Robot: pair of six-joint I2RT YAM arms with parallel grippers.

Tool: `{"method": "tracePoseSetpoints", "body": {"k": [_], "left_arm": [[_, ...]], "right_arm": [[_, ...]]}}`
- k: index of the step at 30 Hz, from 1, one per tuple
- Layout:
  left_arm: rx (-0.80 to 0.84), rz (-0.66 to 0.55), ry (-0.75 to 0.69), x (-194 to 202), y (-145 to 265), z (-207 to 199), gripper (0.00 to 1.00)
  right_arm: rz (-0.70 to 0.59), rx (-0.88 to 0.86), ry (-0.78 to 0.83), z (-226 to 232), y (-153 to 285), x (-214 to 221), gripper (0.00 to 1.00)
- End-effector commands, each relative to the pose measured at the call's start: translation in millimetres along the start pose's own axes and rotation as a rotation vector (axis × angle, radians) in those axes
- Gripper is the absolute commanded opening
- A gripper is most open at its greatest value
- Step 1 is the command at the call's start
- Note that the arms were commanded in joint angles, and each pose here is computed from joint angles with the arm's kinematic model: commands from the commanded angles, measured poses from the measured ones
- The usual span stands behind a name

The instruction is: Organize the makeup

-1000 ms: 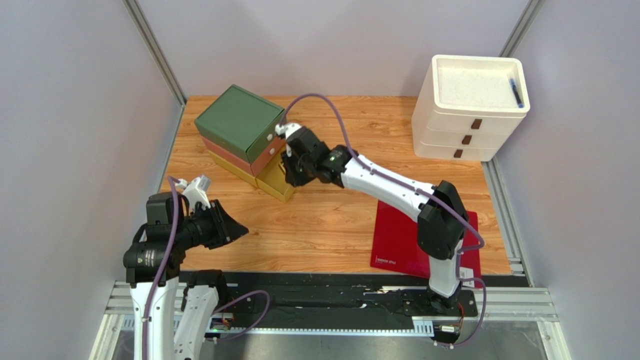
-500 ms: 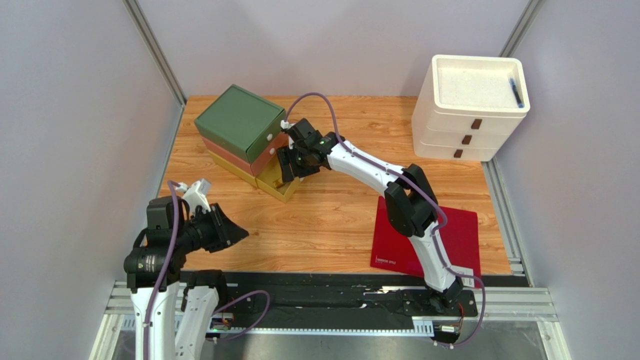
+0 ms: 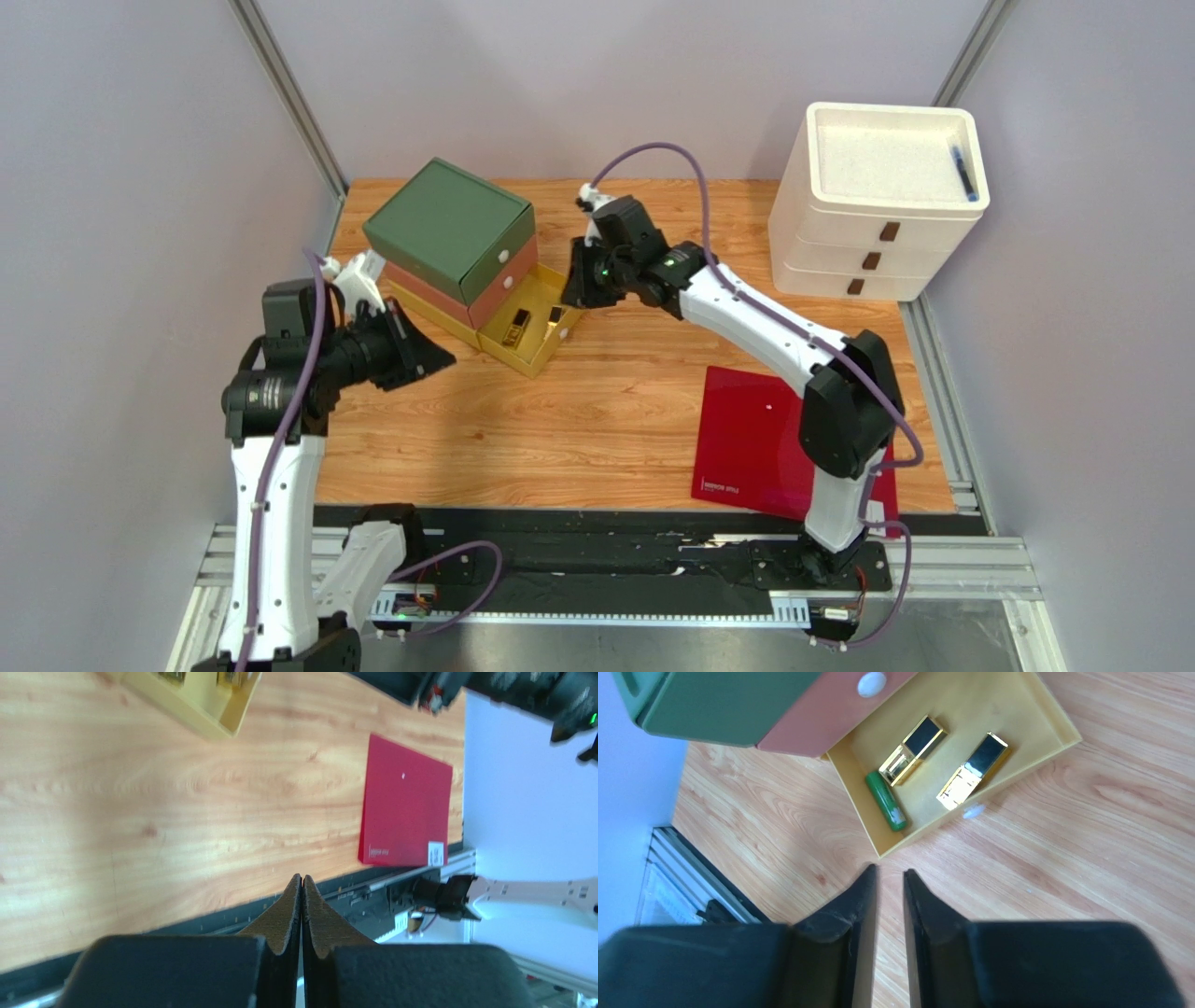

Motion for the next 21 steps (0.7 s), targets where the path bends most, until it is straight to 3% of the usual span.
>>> {"method": "tracePoseSetpoints", "body": {"k": [1, 8, 12, 21], "left_arm": [[0.094, -0.084, -0.093, -47.3, -10.1, -25.3, 0.0], [0.137, -0.151, -0.105, -108.6, -33.8, -48.5, 0.0], [0.174, -0.174, -0.066, -141.5, -68.2, -47.5, 0.0], [0.21, -0.164, 0.095, -178.9, -138.0, -26.9, 0.0]], "right_arm": [[-0.088, -0.044, -0.144, -22.4, 6.3, -2.2, 0.0], [0.004, -0.12, -0.35, -63.0, -32.2, 11.5, 0.0], [0.062, -0.149, -0.426, -72.1, -56.9, 15.8, 0.0], [0.125, -0.156, -0.438, -87.2, -93.8, 20.6, 0.0]]}}
Point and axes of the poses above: each gripper's point midway between its finger pads, its own y axis back along the fingers, its own z axis along the line the jaws close on, x = y × z, the point moved 10 cm from there along y, back along the fingers, and after that the axes turned 11 degrees about y, right-handed, at the moved point
